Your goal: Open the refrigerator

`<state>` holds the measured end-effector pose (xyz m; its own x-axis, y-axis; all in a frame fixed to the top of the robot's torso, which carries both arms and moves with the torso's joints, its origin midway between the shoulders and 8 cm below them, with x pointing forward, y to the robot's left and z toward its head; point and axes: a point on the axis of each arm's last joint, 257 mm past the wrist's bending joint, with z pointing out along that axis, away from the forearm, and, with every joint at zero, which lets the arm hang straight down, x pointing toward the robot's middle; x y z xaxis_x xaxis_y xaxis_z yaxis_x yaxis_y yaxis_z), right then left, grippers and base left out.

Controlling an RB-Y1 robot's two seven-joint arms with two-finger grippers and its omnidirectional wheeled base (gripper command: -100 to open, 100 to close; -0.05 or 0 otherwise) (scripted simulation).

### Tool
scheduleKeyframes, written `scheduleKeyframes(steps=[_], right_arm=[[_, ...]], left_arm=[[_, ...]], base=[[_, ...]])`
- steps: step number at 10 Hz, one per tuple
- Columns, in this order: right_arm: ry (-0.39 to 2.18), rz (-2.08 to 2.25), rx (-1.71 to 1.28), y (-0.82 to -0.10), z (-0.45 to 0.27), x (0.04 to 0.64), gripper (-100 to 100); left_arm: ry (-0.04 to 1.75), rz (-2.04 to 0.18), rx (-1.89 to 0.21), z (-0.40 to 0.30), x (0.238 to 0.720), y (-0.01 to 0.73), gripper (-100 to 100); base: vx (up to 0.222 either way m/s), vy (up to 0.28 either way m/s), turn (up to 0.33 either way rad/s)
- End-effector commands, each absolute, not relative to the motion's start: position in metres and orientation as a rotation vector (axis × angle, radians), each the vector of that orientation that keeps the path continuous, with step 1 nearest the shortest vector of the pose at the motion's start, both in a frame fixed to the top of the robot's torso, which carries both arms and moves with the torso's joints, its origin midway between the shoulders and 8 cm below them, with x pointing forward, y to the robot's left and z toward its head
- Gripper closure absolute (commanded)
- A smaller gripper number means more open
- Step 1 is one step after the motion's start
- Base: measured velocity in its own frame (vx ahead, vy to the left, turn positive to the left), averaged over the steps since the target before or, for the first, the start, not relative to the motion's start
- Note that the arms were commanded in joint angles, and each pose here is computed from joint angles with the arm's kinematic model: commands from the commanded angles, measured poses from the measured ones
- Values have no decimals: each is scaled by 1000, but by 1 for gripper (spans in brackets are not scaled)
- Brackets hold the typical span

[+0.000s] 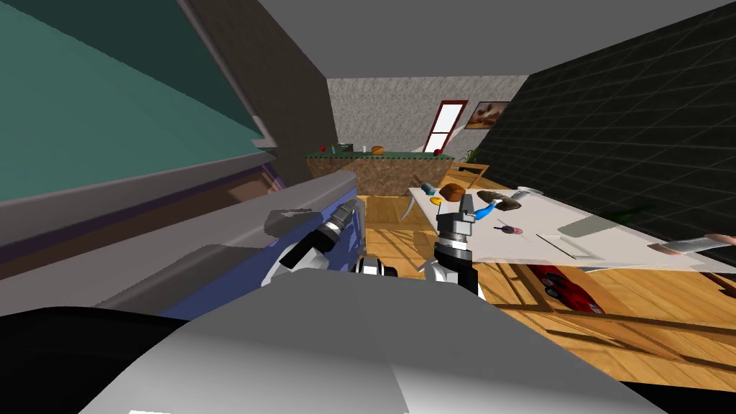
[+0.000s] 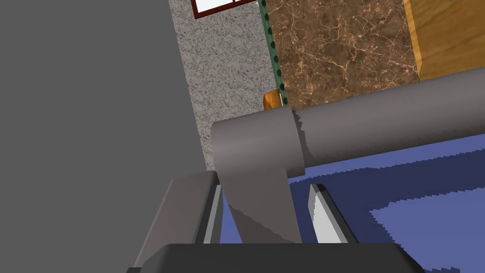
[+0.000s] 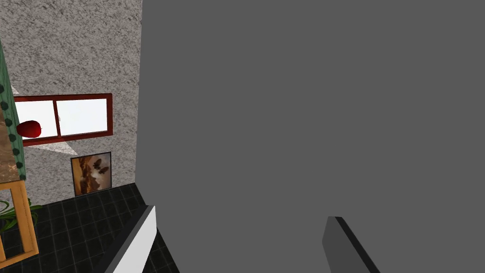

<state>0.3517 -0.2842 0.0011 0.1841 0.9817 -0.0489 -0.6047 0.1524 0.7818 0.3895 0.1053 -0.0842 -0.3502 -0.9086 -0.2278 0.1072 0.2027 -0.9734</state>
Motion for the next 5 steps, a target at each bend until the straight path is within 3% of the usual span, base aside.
scheduleKeyframes(steps=[1,4,5], right_arm=[[656,1263,713,-284,1,352,0],[656,1262,713,-284,1,352,0],[656,1262,713,-284,1,352,0]], left_arm=[[1572,-1364,-769,-93,374,86,100],[1583,-1401,-736,-90,367,73,100],[1599,-1418,-719,-90,361,65,100]], base=[[-225,-145,-144],[-149,-85,-94],[-246,-51,-167]])
